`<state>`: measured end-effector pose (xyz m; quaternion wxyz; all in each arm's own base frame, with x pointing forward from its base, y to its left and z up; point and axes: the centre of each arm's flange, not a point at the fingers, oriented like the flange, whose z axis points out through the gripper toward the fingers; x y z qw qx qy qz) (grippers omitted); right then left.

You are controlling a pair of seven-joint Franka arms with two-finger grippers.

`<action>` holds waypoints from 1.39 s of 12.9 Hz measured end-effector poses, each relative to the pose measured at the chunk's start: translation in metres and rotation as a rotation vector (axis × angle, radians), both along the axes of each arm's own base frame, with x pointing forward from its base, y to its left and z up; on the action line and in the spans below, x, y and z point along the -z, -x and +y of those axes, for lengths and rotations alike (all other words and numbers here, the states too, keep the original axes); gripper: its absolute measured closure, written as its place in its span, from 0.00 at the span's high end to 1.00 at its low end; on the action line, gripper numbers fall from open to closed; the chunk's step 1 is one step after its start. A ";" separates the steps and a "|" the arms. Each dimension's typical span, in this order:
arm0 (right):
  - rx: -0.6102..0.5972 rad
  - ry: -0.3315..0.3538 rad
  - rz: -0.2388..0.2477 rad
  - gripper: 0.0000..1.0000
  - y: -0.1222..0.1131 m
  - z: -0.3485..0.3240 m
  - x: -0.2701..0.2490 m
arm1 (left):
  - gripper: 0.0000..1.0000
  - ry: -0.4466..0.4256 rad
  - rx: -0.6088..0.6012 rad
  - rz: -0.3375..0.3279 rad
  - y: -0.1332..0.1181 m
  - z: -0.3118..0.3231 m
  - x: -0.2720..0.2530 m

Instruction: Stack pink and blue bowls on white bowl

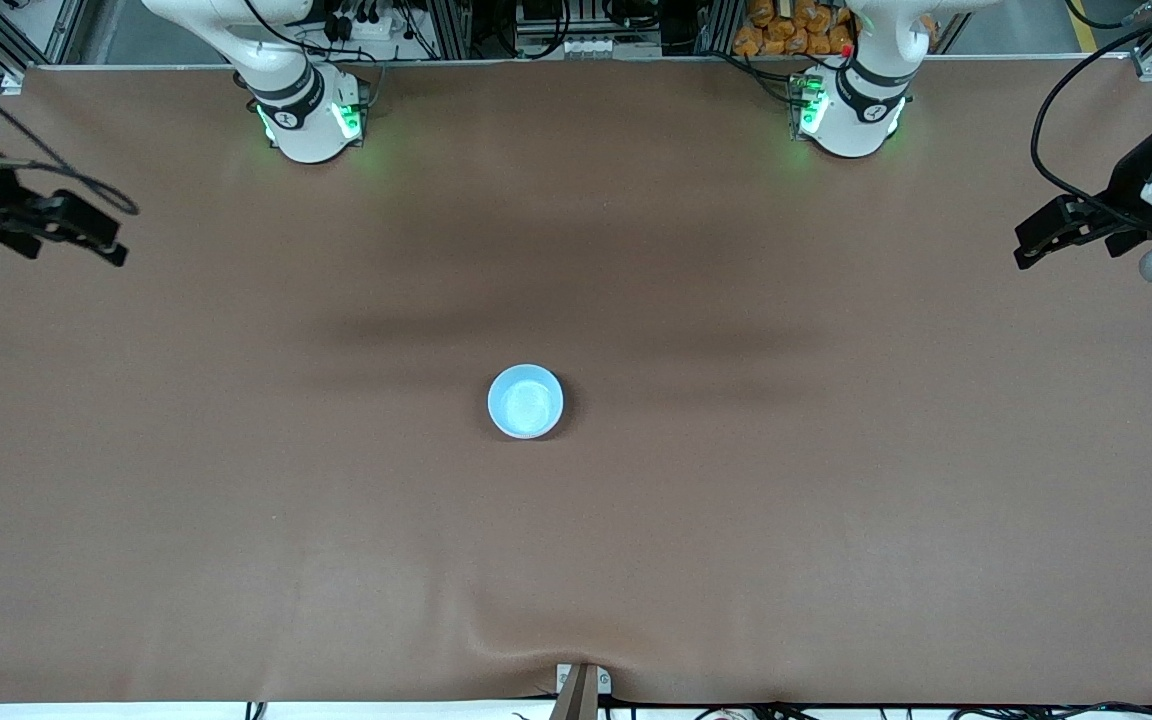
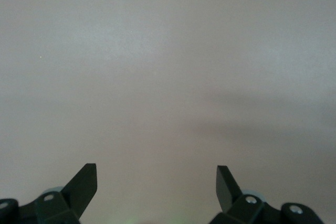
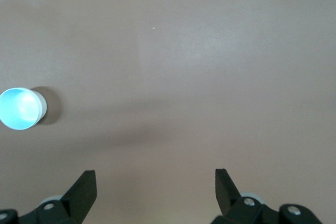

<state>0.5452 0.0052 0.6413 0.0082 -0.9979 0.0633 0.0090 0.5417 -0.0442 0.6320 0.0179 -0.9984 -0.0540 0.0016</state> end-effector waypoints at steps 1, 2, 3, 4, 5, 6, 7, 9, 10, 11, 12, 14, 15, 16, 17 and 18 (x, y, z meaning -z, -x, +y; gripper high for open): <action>-0.002 -0.001 0.008 1.00 -0.003 -0.004 0.001 | 1.00 0.000 0.003 0.000 0.000 0.000 0.000; -0.004 -0.002 0.018 1.00 -0.004 -0.003 0.002 | 1.00 0.000 0.003 0.000 0.000 0.000 0.000; -0.007 -0.002 0.024 1.00 -0.003 -0.002 0.001 | 1.00 0.000 0.002 -0.001 0.000 0.001 -0.001; -0.007 -0.002 0.024 1.00 -0.003 -0.001 0.000 | 1.00 0.000 0.001 -0.001 0.000 0.002 -0.001; -0.008 -0.002 0.024 1.00 -0.003 -0.001 -0.001 | 1.00 0.000 0.000 -0.001 0.000 0.003 -0.001; -0.013 -0.002 0.025 1.00 -0.002 0.000 -0.001 | 1.00 0.000 0.000 -0.001 0.000 0.003 -0.001; -0.020 -0.002 0.027 1.00 -0.002 0.004 -0.002 | 1.00 0.000 -0.001 -0.001 0.000 0.003 -0.001; -0.031 0.004 0.028 1.00 -0.001 0.009 -0.002 | 1.00 0.000 -0.001 -0.001 0.000 0.003 -0.001; -0.034 0.017 0.029 1.00 -0.001 0.010 -0.002 | 1.00 0.000 -0.001 -0.002 0.000 0.003 -0.001; -0.036 0.028 0.029 1.00 -0.001 0.010 -0.002 | 1.00 0.000 0.000 -0.002 0.000 0.003 -0.001; -0.039 0.034 0.029 1.00 -0.001 0.011 -0.002 | 1.00 0.001 0.000 -0.001 0.000 0.003 -0.001; -0.046 0.038 0.027 1.00 -0.001 0.015 -0.003 | 1.00 0.012 0.001 0.000 0.000 0.001 -0.001; -0.047 0.038 0.026 1.00 -0.001 0.015 -0.003 | 1.00 0.017 0.002 0.002 0.000 0.000 -0.001; -0.046 0.039 0.026 1.00 -0.001 0.015 -0.004 | 1.00 0.019 0.002 0.006 0.001 0.000 0.000; -0.045 0.040 0.025 1.00 -0.001 0.014 -0.004 | 1.00 0.019 0.004 0.010 0.001 -0.002 0.000; -0.044 0.041 0.025 1.00 -0.001 0.013 -0.004 | 1.00 0.019 0.007 0.015 0.002 -0.003 -0.001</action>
